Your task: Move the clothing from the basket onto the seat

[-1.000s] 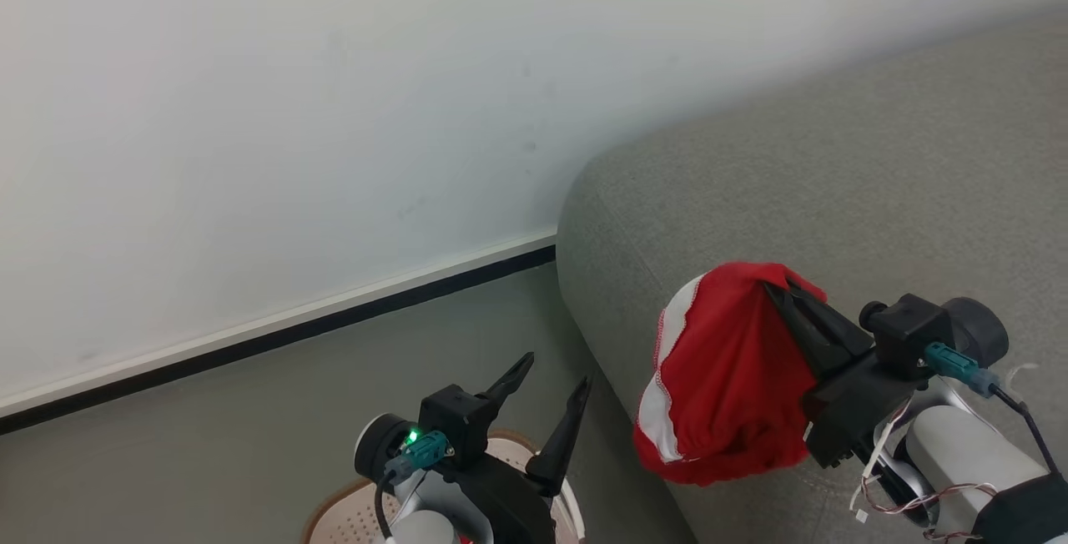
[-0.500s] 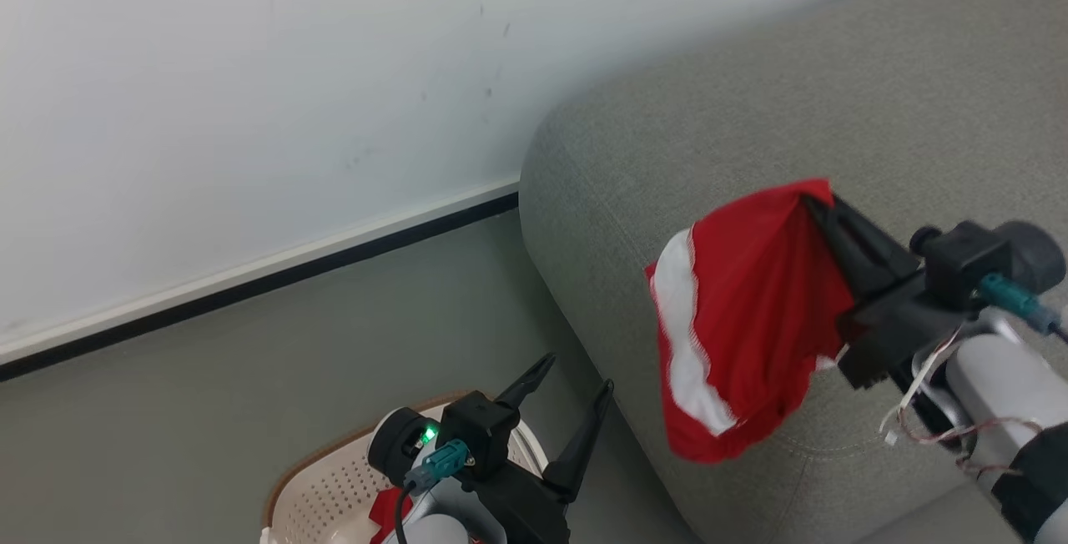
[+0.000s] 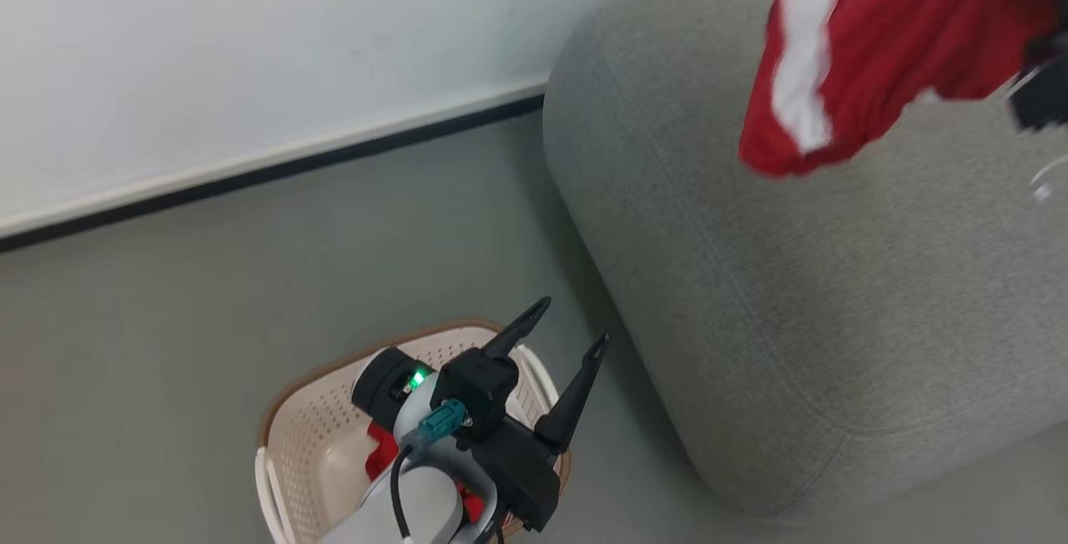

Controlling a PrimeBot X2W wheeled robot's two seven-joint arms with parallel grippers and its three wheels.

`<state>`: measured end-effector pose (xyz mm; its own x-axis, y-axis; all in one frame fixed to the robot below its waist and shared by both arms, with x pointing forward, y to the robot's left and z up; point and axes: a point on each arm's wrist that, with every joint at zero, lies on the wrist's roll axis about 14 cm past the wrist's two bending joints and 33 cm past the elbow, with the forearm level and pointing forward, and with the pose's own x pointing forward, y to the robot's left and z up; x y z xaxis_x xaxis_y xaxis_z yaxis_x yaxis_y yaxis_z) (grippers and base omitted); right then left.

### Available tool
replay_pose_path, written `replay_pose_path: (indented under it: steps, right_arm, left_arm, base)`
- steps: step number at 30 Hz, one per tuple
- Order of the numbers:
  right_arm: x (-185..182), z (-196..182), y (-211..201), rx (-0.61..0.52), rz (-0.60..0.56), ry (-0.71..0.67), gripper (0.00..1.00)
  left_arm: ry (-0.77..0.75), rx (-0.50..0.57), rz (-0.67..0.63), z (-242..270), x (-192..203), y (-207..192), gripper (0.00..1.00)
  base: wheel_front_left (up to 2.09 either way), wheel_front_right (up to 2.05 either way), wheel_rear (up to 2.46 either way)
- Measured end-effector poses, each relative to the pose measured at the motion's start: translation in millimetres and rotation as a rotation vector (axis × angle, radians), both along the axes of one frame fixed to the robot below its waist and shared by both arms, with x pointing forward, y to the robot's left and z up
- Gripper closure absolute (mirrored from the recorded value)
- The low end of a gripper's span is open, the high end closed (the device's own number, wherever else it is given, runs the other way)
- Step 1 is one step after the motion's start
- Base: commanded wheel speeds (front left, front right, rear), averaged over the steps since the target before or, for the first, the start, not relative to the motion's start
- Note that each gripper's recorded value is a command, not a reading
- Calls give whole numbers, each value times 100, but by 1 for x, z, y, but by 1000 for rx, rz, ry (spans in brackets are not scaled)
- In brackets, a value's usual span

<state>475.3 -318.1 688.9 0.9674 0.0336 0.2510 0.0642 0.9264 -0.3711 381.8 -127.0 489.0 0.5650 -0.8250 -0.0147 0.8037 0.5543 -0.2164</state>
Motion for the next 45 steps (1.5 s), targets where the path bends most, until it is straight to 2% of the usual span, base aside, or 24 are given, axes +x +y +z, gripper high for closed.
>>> replay_pose_path:
  steps: [9,12,24,31,32,34,37,42,43,44,45]
  right_arm:
    - [54,13,-29,4,-83,-6,100]
    - [73,5,-30,7,-89,12,100]
    - [120,-71,-54,39,-197,136,100]
    - [132,-147,-54,75,-238,280,100]
    - [132,-147,-54,75,-238,280,100]
    - [127,-183,-56,88,-261,360,100]
    - [126,-202,-54,91,-265,402,100]
    - [130,-237,-28,87,-202,477,100]
    - [129,-239,-26,82,-197,482,80]
    - [129,-240,-25,78,-194,486,50]
    - [127,-241,-25,77,-192,491,11]
  left_arm:
    - [16,22,42,-20,30,19,0]
    - [6,13,52,-21,40,22,0]
    - [1,34,58,-50,75,32,0]
    - [18,46,35,-71,86,25,0]
    - [18,46,35,-71,86,25,0]
    - [24,34,23,-75,86,20,0]
    - [32,37,20,-79,87,19,0]
    - [49,51,26,-92,89,22,0]
    - [50,55,30,-93,89,23,0]
    - [50,57,30,-93,90,23,0]
    - [49,58,29,-93,90,23,0]
  base:
    - [0,0,0]
    - [0,0,0]
    - [0,0,0]
    - [0,0,0]
    - [0,0,0]
    - [0,0,0]
    - [0,0,0]
    - [0,0,0]
    - [0,0,0]
    - [0,0,0]
    - [0,0,0]
